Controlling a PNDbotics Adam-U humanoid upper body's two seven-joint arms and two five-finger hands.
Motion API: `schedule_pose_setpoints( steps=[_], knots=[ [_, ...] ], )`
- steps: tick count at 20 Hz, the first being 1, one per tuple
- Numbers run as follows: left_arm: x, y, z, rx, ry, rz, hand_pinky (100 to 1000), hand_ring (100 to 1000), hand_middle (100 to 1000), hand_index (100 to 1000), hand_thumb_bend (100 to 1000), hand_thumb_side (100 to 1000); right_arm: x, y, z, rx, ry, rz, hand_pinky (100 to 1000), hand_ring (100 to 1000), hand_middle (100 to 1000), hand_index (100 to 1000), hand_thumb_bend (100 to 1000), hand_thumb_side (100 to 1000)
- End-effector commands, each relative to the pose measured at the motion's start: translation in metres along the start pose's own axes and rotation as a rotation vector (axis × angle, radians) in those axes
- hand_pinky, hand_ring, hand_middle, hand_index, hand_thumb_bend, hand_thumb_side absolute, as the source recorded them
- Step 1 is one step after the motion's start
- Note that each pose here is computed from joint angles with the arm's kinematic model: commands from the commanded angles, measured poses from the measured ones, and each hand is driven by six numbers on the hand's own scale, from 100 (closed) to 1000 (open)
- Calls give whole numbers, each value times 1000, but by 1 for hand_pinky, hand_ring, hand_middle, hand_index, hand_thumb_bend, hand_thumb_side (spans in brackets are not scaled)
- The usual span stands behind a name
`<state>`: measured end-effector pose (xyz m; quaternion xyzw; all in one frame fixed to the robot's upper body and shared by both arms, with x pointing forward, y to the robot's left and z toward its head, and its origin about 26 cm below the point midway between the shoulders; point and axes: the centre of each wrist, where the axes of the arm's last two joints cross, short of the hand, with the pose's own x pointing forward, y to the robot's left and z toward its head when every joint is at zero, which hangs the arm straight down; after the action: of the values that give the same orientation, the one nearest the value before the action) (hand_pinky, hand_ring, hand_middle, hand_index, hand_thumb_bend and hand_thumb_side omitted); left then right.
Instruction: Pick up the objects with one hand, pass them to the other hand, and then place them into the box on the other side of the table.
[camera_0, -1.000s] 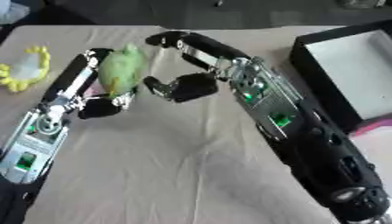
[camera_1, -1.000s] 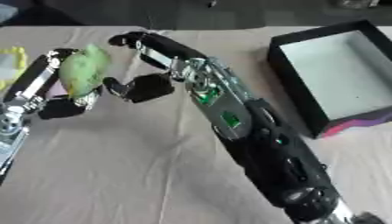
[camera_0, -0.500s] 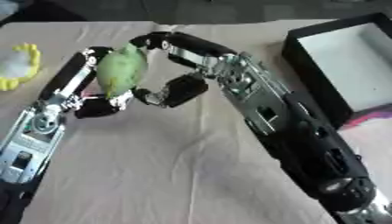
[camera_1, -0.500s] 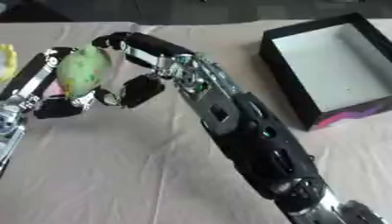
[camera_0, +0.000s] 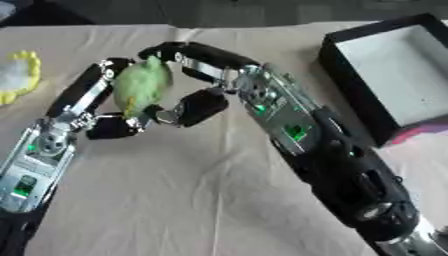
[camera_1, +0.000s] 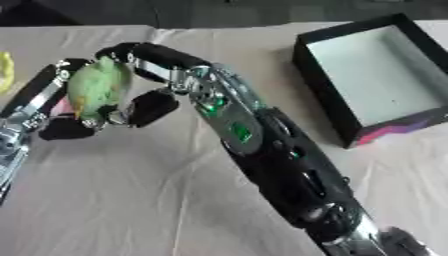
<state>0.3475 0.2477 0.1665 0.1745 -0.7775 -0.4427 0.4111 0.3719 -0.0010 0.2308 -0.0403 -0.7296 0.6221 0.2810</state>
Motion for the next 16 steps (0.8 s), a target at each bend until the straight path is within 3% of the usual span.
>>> schedule_pose_setpoints(
  steps=[1, 2, 4, 13, 15, 16],
  knots=[
    [9, 7, -4, 12, -43, -11, 753, 656, 569, 580, 100, 194, 6, -3, -4, -24, -14, -12, 966, 925, 851, 893, 141, 336],
    [9, 8, -5, 13, -44, -12, 752, 656, 569, 580, 100, 193, 6, -3, -4, -28, -10, -20, 965, 916, 829, 872, 100, 313],
    [10, 8, -5, 16, -47, -12, 753, 656, 570, 587, 100, 185, 5, -2, -4, -37, -4, -35, 962, 887, 762, 806, 100, 246],
    [9, 8, -3, 41, -38, -18, 755, 661, 582, 633, 100, 139, 1, -7, 4, -61, -1, -79, 948, 822, 607, 630, 100, 119],
    [9, 8, -3, 53, -29, -16, 761, 671, 597, 679, 100, 148, 1, -8, 6, -59, -1, -87, 942, 808, 579, 599, 100, 100],
    [8, 8, -2, 60, -22, -16, 776, 697, 628, 741, 165, 195, 1, -8, 6, -59, 0, -92, 940, 804, 570, 588, 100, 100]
  ],
)
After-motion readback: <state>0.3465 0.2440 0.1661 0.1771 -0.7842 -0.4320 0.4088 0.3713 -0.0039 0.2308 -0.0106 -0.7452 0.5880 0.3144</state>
